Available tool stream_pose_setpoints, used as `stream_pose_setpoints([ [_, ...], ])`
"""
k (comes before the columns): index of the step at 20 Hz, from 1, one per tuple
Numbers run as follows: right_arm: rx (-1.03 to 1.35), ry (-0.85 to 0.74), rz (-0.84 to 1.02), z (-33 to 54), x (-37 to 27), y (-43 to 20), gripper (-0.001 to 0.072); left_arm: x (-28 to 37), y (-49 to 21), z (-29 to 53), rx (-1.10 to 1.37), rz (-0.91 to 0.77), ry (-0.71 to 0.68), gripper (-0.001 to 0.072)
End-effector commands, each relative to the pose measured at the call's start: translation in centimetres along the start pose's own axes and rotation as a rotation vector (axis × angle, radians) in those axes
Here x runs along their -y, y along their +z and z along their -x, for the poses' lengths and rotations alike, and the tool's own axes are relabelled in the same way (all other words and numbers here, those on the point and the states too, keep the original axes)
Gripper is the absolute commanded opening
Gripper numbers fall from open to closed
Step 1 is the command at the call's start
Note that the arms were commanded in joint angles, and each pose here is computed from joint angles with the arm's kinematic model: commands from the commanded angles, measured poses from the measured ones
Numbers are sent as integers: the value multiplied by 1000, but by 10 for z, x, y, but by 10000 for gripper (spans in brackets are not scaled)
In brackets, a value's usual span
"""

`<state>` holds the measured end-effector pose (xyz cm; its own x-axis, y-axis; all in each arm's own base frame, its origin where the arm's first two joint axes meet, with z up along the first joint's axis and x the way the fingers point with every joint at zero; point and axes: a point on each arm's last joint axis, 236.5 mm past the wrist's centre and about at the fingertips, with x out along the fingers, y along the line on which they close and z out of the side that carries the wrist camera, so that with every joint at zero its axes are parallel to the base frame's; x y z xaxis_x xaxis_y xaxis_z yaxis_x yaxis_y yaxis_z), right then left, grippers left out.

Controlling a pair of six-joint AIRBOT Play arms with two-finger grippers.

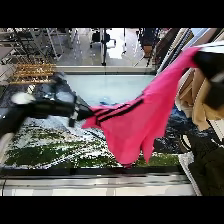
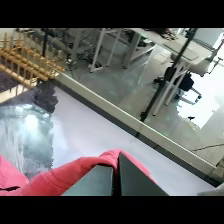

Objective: Fold the clothes and pants, and hang the long-sleeved shirts on hangers.

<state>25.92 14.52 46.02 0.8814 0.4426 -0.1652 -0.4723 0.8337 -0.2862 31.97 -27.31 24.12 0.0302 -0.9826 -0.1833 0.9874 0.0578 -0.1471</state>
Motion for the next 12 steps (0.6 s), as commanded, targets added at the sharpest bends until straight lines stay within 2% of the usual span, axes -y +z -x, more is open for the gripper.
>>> stream_pose_setpoints([
  [1, 3, -40, -85, 55, 19, -8, 9, 87, 97, 51, 60, -144, 90, 9],
  [4, 104, -31, -127, 104, 25, 4, 9, 177, 177, 79, 166, -397, 202, 9],
  [7, 319, -55, -141, 144, 38, 43, 9, 240, 234, 108, 337, -537, 344, 9],
  [9, 449, -91, -125, 154, 47, 72, 9, 239, 249, 125, 386, -566, 474, 9],
  [10, 459, -120, -107, 145, 52, 77, 9, 220, 249, 134, 378, -525, 555, 9],
  [12, 329, -184, -39, 96, 57, 61, 9, 156, 229, 144, 299, -360, 691, 9],
])
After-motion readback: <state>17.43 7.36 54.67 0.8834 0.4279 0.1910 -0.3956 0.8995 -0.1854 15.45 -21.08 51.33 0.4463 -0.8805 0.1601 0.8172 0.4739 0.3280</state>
